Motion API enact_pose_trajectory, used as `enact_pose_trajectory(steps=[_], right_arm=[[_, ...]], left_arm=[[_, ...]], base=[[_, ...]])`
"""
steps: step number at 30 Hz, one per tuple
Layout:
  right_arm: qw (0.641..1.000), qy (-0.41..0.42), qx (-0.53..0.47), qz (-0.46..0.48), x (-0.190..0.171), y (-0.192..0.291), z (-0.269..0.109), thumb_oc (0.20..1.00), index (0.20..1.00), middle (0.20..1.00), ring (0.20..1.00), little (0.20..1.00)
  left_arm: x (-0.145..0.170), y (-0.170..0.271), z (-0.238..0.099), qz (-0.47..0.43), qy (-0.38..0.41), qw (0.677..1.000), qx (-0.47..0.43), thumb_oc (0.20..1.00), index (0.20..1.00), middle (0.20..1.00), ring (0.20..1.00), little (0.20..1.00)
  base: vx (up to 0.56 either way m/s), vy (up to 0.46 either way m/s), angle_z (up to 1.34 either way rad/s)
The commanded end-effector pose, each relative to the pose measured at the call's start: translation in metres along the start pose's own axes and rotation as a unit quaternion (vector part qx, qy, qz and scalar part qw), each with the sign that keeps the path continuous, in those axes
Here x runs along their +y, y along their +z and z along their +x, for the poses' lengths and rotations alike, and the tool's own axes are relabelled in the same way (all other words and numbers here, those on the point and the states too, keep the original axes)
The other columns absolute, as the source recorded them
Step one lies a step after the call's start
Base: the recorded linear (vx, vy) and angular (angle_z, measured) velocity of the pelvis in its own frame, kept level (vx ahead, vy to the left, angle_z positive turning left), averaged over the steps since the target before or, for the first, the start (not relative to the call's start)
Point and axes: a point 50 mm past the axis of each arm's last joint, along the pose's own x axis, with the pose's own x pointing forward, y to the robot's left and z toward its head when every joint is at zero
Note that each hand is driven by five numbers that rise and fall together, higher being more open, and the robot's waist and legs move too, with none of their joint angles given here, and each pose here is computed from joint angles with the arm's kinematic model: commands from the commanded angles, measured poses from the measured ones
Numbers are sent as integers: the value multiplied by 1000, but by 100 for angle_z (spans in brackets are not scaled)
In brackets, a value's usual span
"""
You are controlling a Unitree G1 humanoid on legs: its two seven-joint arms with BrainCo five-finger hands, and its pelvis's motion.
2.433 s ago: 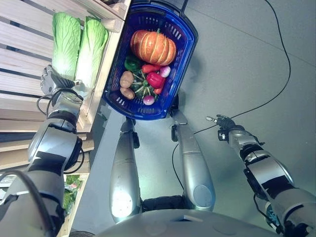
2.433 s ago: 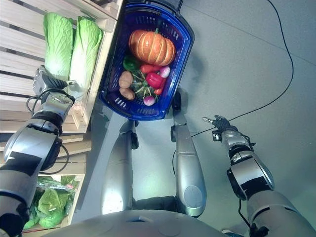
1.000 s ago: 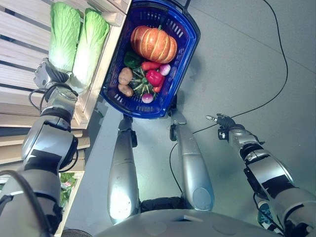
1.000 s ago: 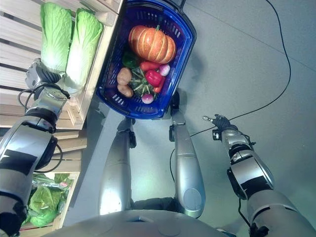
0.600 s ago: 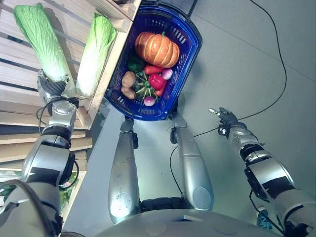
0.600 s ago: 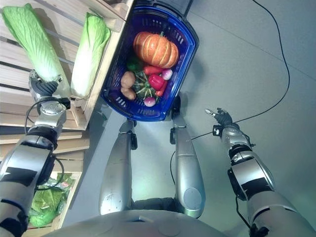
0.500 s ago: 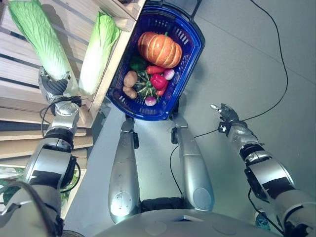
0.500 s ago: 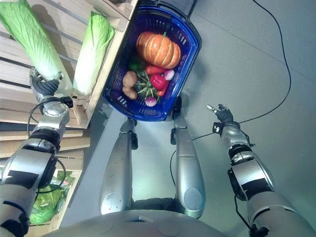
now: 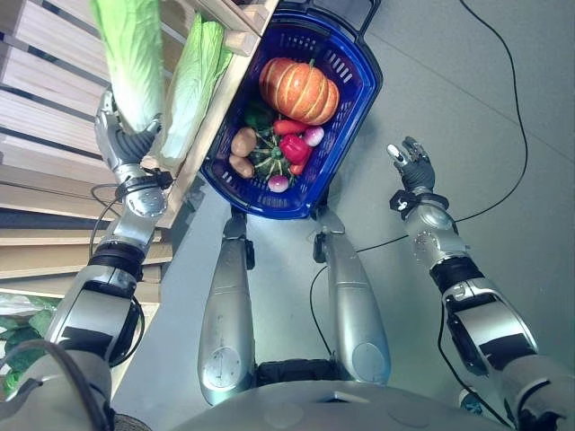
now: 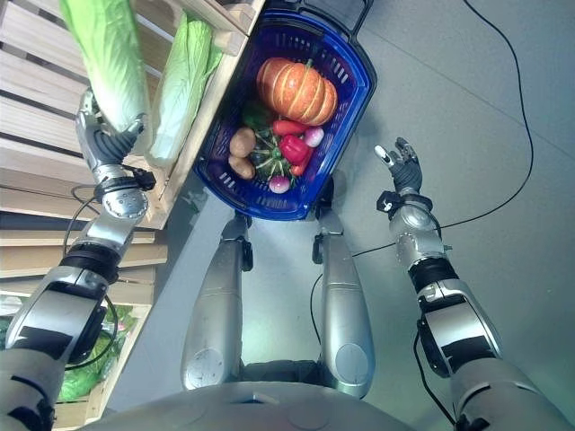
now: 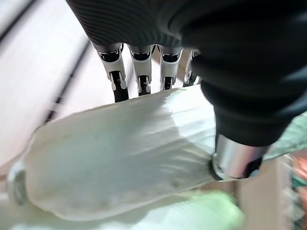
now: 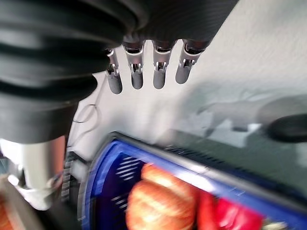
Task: Pick up fruits and vegetables into the basket
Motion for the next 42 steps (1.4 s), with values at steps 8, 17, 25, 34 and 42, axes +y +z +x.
enact_pose_trajectory(steps=[8, 17, 25, 34, 42], right_arm=[[986, 91, -137, 17, 28, 54, -13, 1000, 1000, 1000, 1000, 1000], [967, 186, -175, 16, 60, 72, -27, 1000, 1000, 1000, 1000, 1000], [948, 268, -171, 25, 91, 80, -37, 1000, 1000, 1000, 1000, 1000], [927, 339, -151, 63, 114, 82, -48, 1000, 1000, 1000, 1000, 1000], [905, 385, -153, 95, 124, 90, -56, 1000, 1000, 1000, 1000, 1000]], left_arm=[[-14, 79, 14, -16, -85, 970, -228, 200, 200, 200, 200, 200], [-27, 111, 3, -39, -175, 940, -290, 200, 200, 200, 200, 200], [-44, 134, -10, -65, -242, 913, -321, 200, 200, 200, 200, 200], [-59, 147, -26, -75, -302, 888, -337, 200, 200, 200, 200, 200], [-65, 146, -34, -63, -349, 872, -337, 200, 200, 200, 200, 200]], base=[[-2, 25, -5], [-2, 4, -1], [0, 0, 0], [1, -4, 0], [0, 0, 0]])
